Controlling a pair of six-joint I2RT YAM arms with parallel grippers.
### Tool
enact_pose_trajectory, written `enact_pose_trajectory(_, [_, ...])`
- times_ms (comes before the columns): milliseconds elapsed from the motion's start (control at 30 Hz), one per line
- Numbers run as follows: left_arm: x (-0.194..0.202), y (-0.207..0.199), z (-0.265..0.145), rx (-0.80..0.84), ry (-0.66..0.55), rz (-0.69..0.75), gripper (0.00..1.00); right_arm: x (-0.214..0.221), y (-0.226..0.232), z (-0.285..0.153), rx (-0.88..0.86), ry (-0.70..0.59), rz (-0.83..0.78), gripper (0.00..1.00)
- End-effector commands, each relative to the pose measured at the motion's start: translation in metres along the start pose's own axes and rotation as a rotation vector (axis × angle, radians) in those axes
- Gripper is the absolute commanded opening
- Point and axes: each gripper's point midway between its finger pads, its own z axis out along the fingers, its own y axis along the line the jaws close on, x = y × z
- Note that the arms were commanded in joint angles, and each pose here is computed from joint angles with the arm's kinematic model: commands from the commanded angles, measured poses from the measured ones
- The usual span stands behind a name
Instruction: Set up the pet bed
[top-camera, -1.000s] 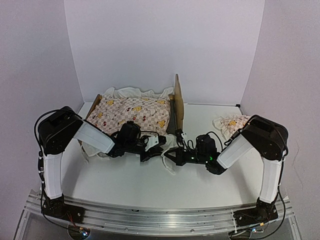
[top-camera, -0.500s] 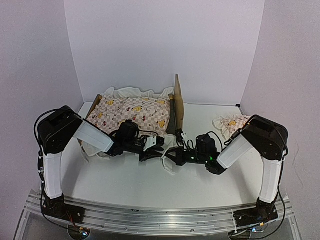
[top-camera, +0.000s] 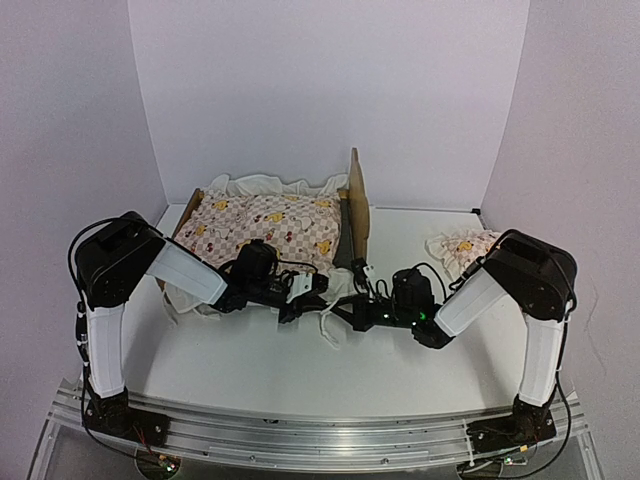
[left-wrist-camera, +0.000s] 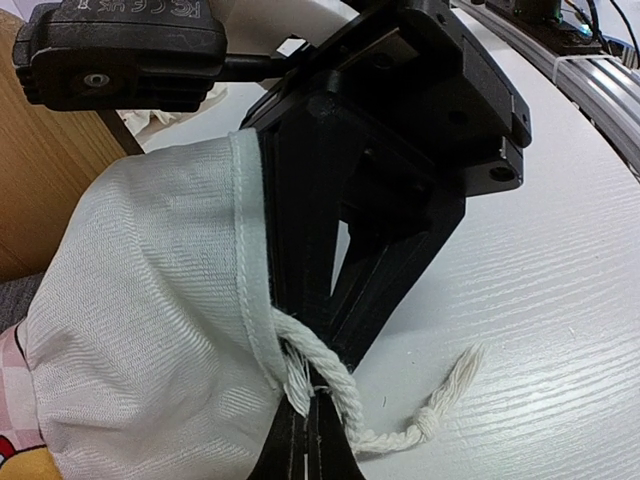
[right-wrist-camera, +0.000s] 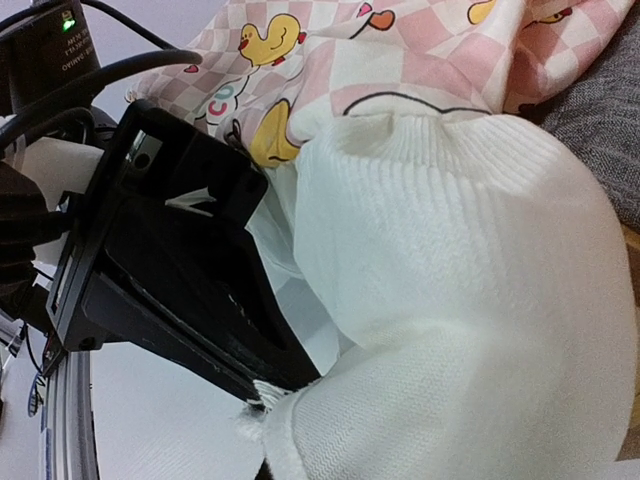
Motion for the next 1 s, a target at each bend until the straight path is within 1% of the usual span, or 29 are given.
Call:
enact_pose_trajectory(0, [-0.028,0.002,0.0,-0.011,-0.064,0.047,0.0,-0.01,0.002,-0.009,0.045,0.004,0.0,0.03])
enact_pose_trajectory(33, [-0.027,0.004,0.0,-0.022,-0.057,0.032,0.0,-0.007,0.0,-0.011,0.069,0.027,-0.005,0.07])
enact_pose_trajectory(67, [-0.026,0.007,0.0,-0.034,-0.05,0.022,0.0,0.0,0.0,-0.015,0.092,0.066,-0.006,0.1])
enact_pose_trajectory(100, [-0.026,0.008,0.0,-0.039,-0.047,0.016,0.0,0.0,0.003,-0.02,0.106,0.078,-0.026,0.12])
enact_pose_trajectory(133, [-0.026,0.008,0.0,-0.041,-0.047,0.013,0.0,0.004,0.006,-0.025,0.126,0.094,-0.049,0.15])
enact_pose_trajectory(267, [-0.027,0.009,-0.001,-0.046,-0.048,-0.001,0.0,0.024,0.01,-0.043,0.241,0.155,-0.181,0.31])
enact_pose_trajectory(400, [-0.028,0.01,-0.001,-0.05,-0.046,-0.004,0.0,0.044,0.018,-0.044,0.286,0.196,-0.243,0.44])
enact_pose_trajectory(500, [-0.027,0.011,-0.001,-0.052,-0.043,-0.004,0.0,0.057,0.02,-0.039,0.304,0.223,-0.267,0.6])
enact_pose_trajectory(533, [-0.027,0.011,-0.001,-0.052,-0.041,-0.004,0.0,0.059,0.018,-0.036,0.315,0.227,-0.27,0.62])
enact_pose_trajectory(667, [-0.028,0.012,-0.002,-0.057,-0.042,-0.01,0.0,0.061,0.015,-0.016,0.317,0.249,-0.278,0.63])
enact_pose_trajectory(767, [-0.031,0.014,-0.003,-0.064,-0.045,-0.017,0.0,0.066,-0.006,-0.012,0.414,0.265,-0.286,0.61])
enact_pose_trajectory(800, [-0.032,0.015,-0.003,-0.066,-0.047,-0.018,0.0,0.068,-0.011,-0.011,0.433,0.271,-0.289,0.55])
enact_pose_trajectory(833, [-0.033,0.015,-0.004,-0.067,-0.048,-0.02,0.0,0.071,-0.013,-0.011,0.442,0.277,-0.29,0.43])
enact_pose_trajectory(867, [-0.034,0.016,-0.004,-0.069,-0.045,-0.027,0.0,0.071,-0.016,-0.012,0.452,0.278,-0.289,0.27])
enact_pose_trajectory(900, [-0.034,0.017,-0.005,-0.073,-0.04,-0.036,0.0,0.071,-0.018,-0.015,0.469,0.278,-0.29,0.12])
enact_pose_trajectory(933, [-0.035,0.019,-0.006,-0.08,-0.035,-0.042,0.0,0.07,-0.021,-0.02,0.493,0.273,-0.296,0.02])
enact_pose_trajectory(967, [-0.034,0.02,-0.007,-0.085,-0.024,-0.052,0.0,0.065,-0.025,-0.03,0.532,0.26,-0.308,0.0])
